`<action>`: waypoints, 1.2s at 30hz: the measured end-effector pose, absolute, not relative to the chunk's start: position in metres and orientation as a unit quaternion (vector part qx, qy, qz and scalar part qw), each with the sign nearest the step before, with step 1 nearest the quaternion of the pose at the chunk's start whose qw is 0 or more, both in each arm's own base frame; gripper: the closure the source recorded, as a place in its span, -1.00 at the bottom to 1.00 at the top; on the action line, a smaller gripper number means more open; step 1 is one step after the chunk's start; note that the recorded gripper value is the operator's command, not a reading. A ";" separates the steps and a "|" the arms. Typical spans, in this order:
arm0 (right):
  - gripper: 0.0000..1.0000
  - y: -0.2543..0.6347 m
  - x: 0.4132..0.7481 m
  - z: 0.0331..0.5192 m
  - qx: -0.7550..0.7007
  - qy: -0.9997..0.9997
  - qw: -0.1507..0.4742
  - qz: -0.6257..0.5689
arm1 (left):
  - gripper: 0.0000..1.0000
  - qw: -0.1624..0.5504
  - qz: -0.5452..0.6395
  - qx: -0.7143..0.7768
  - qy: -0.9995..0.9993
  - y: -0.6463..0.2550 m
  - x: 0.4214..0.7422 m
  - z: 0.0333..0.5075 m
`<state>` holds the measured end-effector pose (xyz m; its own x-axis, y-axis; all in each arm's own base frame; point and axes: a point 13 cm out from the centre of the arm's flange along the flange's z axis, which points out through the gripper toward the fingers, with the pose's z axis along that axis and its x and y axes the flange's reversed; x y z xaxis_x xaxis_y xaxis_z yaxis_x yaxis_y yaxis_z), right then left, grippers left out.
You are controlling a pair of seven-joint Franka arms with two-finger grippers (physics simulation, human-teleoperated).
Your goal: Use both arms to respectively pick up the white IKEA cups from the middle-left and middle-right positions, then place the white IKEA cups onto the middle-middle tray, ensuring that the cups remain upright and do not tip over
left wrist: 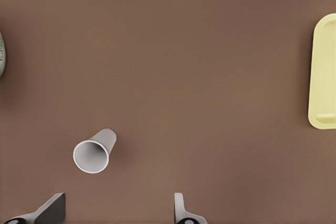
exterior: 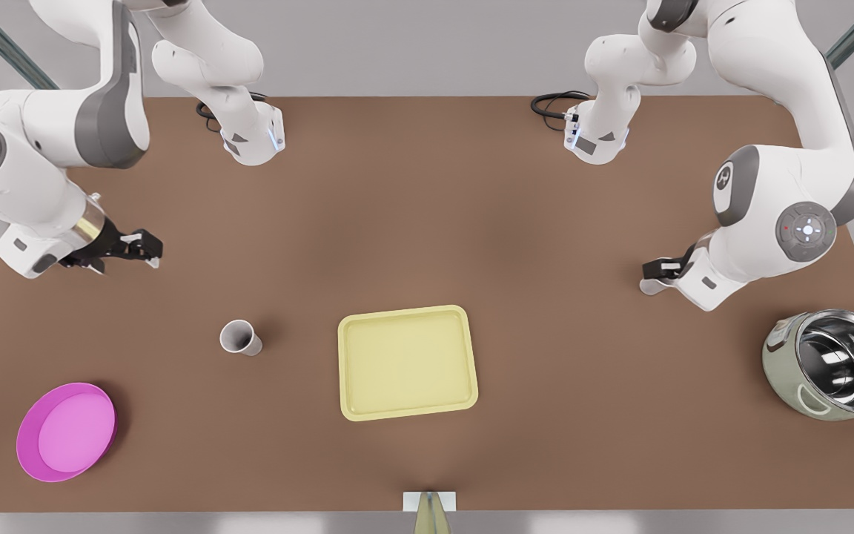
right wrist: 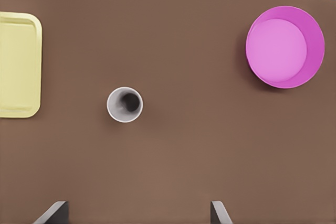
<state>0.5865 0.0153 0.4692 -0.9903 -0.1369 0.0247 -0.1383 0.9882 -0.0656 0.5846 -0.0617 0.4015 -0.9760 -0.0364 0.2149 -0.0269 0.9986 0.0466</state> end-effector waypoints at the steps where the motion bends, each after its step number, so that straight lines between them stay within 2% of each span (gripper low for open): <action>1: -1.00 0.014 0.586 0.465 0.067 -0.997 0.014 0.034 | -1.00 0.108 -0.022 0.016 -0.994 -0.062 0.585 0.402; 2: -1.00 0.013 0.587 0.458 0.066 -0.997 0.020 0.034 | -1.00 0.110 -0.023 0.017 -0.993 -0.061 0.584 0.399; 3: -1.00 0.014 0.592 0.432 0.066 -0.996 0.041 0.033 | -1.00 0.137 -0.035 0.025 -0.990 -0.048 0.567 0.375; 6: -1.00 0.028 0.615 0.327 0.078 -0.991 0.098 0.037 | -1.00 0.211 -0.053 0.075 -0.973 0.020 0.514 0.264; 10: -1.00 0.046 0.646 0.240 0.083 -0.991 0.092 0.041 | -1.00 0.184 -0.038 0.118 -0.975 0.081 0.511 0.223; 16: -1.00 0.047 0.672 0.192 0.042 -0.997 0.056 0.019 | -1.00 0.176 -0.026 0.107 -0.978 0.112 0.494 0.178; 20: -1.00 0.042 0.647 0.155 0.021 -0.997 0.071 0.014 | -1.00 0.175 -0.020 0.090 -0.980 0.115 0.475 0.148; 26: -1.00 0.040 0.631 0.136 0.005 -0.999 0.053 0.011 | -1.00 0.159 -0.014 0.066 -0.985 0.113 0.468 0.119; 27: -1.00 0.040 0.631 0.134 0.002 -0.999 0.049 0.011 | -0.48 0.158 -0.013 0.063 -0.985 0.113 0.468 0.115; 28: -1.00 0.039 0.632 0.131 0.000 -0.999 0.046 0.011 | -0.08 0.155 -0.011 0.062 -0.986 0.112 0.470 0.113; 30: -1.00 0.038 0.634 0.122 -0.003 -0.999 0.044 0.011 | -0.05 0.152 -0.007 0.059 -0.987 0.108 0.472 0.110; 35: -0.98 0.031 0.639 0.102 -0.015 -0.999 0.040 0.013 | 0.28 0.150 0.005 0.055 -0.987 0.100 0.475 0.101; 36: -0.48 0.031 0.640 0.101 -0.017 -0.999 0.038 0.013 | 0.40 0.150 0.007 0.054 -0.987 0.097 0.475 0.100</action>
